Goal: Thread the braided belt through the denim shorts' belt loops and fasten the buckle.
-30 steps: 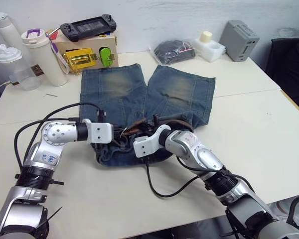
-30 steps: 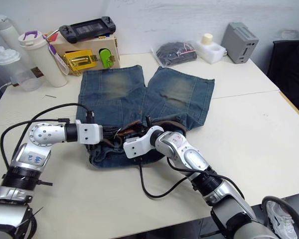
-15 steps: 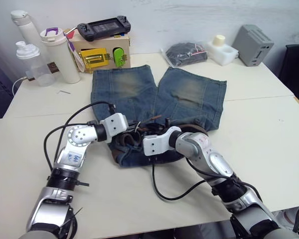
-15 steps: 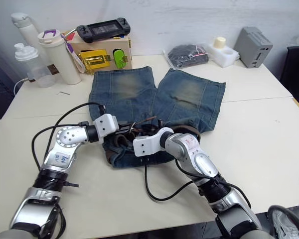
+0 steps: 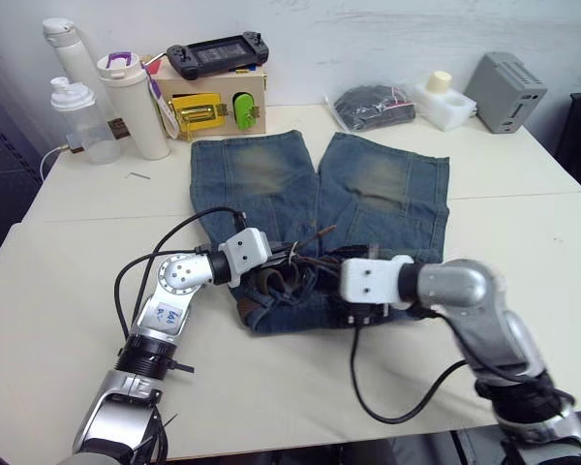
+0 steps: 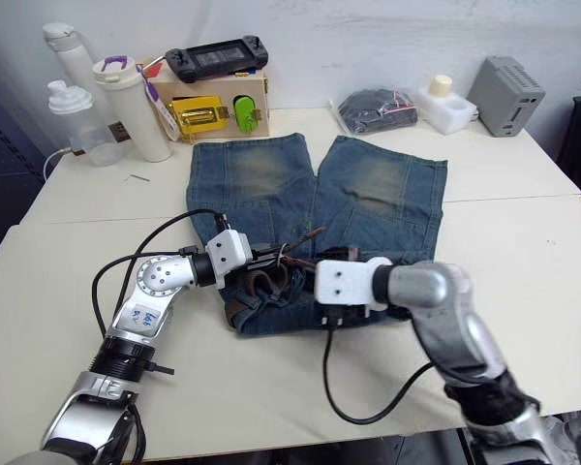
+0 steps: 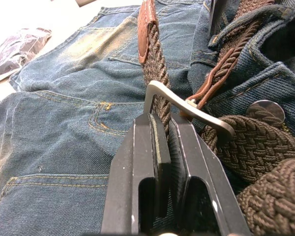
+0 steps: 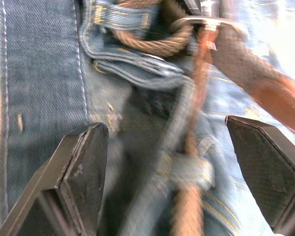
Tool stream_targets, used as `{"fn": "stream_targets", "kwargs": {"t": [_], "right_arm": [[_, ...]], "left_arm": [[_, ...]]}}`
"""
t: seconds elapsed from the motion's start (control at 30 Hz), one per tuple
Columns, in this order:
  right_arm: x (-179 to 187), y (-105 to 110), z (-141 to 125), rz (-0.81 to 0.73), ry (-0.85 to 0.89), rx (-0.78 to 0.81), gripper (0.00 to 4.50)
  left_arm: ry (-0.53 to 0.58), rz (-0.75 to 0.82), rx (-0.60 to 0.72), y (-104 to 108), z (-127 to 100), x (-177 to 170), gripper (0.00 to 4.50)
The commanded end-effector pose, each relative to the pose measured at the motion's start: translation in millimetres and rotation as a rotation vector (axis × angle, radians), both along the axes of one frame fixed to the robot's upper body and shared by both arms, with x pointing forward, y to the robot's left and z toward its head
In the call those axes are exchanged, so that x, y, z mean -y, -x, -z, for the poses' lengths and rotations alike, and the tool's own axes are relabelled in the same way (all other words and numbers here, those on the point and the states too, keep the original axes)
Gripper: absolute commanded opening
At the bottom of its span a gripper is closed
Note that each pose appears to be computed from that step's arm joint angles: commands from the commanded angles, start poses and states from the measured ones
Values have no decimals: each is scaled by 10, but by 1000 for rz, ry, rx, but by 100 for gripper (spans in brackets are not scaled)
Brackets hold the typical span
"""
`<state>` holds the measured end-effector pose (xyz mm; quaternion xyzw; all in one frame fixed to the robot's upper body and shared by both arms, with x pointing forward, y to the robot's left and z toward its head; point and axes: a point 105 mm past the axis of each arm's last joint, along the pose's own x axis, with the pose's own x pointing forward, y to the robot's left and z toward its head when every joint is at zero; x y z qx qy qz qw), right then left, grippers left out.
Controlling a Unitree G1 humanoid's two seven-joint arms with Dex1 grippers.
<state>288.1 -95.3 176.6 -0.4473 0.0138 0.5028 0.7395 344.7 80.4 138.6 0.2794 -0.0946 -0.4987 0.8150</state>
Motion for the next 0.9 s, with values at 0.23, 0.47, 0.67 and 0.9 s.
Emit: {"fn": "stream_targets", "kwargs": {"t": [0.23, 0.47, 0.67, 0.9], "right_arm": [[-82, -265, -527, 29, -67, 271, 409], [-99, -471, -345, 28, 76, 392, 409], [-129, -490, -258, 7, 114, 412, 409], [-126, -416, -175, -9, 133, 395, 109]], "left_arm": [[-29, 48, 9, 80, 34, 99, 0], [-76, 61, 55, 106, 18, 100, 0], [-134, 61, 93, 113, 19, 82, 0], [-151, 59, 108, 108, 1, 71, 0]]}}
